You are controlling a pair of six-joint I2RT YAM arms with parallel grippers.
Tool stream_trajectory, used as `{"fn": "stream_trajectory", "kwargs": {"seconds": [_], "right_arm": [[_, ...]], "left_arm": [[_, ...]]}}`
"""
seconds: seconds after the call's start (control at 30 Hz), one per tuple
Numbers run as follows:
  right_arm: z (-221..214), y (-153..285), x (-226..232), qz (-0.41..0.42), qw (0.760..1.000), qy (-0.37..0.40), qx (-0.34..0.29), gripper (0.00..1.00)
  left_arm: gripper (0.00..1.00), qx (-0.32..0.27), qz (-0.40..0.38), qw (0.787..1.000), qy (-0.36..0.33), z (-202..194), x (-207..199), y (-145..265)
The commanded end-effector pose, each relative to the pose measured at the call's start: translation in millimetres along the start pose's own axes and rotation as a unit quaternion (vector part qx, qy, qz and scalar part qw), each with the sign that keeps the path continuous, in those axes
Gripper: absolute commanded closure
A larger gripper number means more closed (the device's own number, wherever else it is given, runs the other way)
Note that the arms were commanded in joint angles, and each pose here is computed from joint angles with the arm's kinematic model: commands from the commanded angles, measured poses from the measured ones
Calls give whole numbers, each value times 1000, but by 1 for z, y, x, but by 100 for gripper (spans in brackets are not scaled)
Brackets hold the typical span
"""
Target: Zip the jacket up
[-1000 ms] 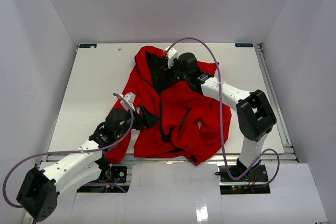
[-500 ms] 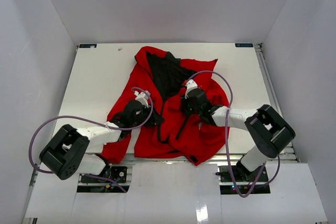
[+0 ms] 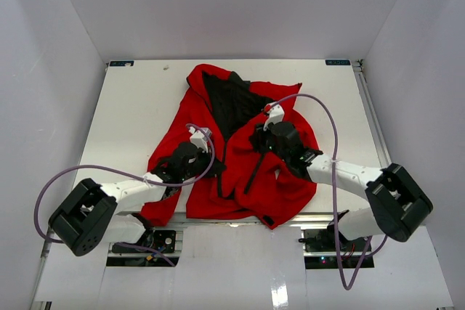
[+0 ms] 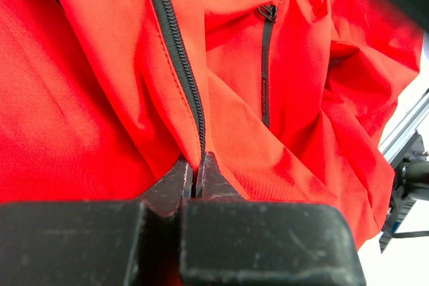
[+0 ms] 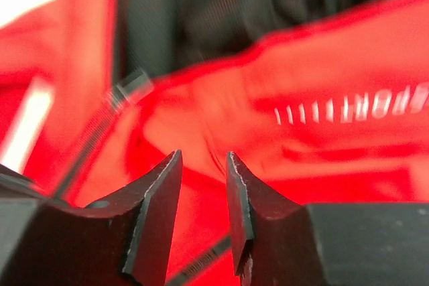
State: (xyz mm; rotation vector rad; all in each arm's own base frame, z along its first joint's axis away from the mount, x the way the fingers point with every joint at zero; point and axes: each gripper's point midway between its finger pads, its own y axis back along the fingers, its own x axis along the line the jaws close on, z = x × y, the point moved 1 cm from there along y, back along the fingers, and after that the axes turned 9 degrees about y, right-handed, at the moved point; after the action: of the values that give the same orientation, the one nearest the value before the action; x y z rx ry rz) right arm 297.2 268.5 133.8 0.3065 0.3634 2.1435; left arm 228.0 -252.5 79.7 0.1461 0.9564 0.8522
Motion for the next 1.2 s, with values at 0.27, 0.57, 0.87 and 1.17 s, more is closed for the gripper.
{"fn": "stream_trajectory", "kwargs": {"seconds": [0.27, 0.57, 0.87, 1.17], "right_arm": [[125, -7, 88, 332, 920, 186, -91, 43], [97, -24, 34, 470, 875, 116, 6, 41], [67, -40, 40, 558, 825, 86, 25, 44], [67, -59, 48, 570, 818, 54, 45, 53]], "left_arm": [[100, -51, -30, 993, -98, 15, -34, 25], [100, -85, -59, 986, -128, 19, -39, 50], [100, -70, -64, 986, -138, 9, -35, 47], [100, -68, -79, 985, -141, 9, -40, 47]]}}
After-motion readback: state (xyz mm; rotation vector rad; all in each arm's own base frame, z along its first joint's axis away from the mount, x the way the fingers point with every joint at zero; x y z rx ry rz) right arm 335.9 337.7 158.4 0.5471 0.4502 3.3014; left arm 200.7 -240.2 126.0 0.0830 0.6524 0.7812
